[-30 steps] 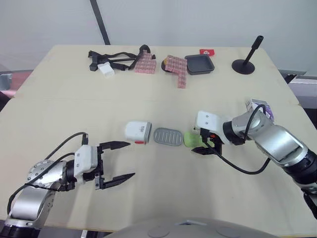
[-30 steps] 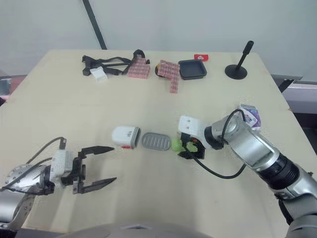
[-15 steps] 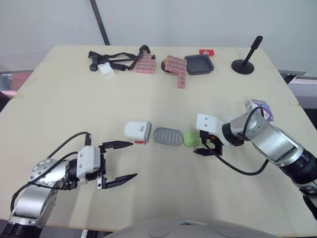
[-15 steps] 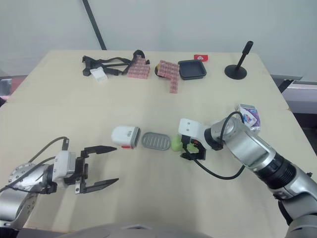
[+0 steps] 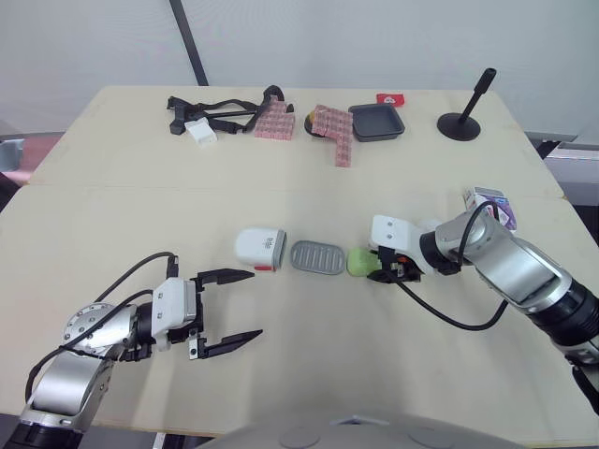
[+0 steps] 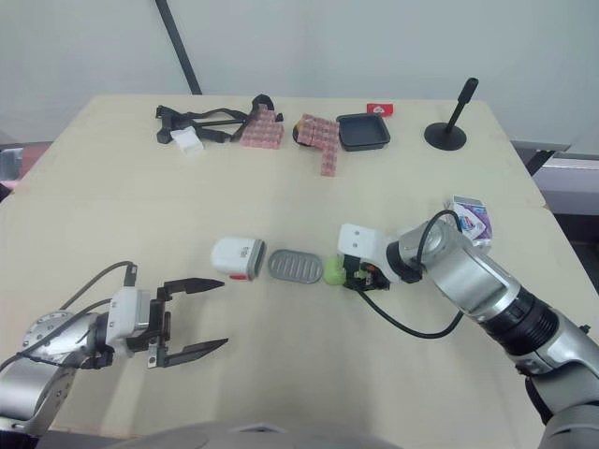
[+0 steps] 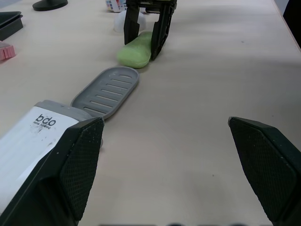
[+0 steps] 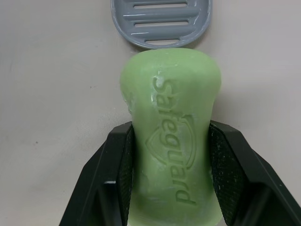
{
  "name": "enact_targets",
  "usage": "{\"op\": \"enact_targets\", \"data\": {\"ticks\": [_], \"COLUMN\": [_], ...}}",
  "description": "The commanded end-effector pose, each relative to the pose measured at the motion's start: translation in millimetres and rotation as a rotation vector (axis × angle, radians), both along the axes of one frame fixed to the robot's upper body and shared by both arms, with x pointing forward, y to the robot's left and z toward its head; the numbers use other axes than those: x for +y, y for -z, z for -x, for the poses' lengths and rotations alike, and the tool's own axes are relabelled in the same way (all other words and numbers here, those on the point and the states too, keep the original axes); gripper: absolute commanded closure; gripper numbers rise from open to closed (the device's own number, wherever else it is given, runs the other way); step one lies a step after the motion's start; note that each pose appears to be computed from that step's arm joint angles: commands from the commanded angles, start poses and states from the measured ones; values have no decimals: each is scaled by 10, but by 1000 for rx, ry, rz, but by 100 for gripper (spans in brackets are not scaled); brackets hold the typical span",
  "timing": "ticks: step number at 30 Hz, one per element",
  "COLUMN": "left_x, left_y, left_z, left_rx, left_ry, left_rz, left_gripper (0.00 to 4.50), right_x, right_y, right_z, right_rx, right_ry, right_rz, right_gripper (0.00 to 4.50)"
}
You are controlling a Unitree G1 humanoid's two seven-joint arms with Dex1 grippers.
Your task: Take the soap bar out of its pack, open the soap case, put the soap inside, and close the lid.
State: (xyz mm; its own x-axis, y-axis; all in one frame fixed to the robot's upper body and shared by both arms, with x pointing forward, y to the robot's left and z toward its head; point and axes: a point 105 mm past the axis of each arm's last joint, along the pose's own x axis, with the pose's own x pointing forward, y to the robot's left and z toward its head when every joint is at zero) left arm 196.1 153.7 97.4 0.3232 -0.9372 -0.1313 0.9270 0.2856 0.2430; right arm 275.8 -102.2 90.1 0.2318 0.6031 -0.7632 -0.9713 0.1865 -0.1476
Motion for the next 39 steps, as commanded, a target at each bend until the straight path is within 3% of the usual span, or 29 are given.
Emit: {"op": "enact_targets", "data": {"ticks": [1, 12, 21, 39], "left_x": [-14, 81, 129, 87], "left_y": [-92, -139, -138, -134], "left_z": [-9, -130, -217, -234], "left_rx": [-41, -77, -86, -94], "left_ry": [4, -58, -105, -139], "left_rz": [2, -4, 1, 18], "left_gripper": [0, 0, 0, 0], "right_x": [-4, 512, 916, 994], "right_y": [-205, -737, -581, -375], "right_z": [-71, -66, -98, -102], "right_rx": [-64, -134, -134, -64], "right_ry": [-23, -135, -154, -91], "right_rz": [-16, -133, -72, 7], "right_gripper": [275, 275, 275, 275]}}
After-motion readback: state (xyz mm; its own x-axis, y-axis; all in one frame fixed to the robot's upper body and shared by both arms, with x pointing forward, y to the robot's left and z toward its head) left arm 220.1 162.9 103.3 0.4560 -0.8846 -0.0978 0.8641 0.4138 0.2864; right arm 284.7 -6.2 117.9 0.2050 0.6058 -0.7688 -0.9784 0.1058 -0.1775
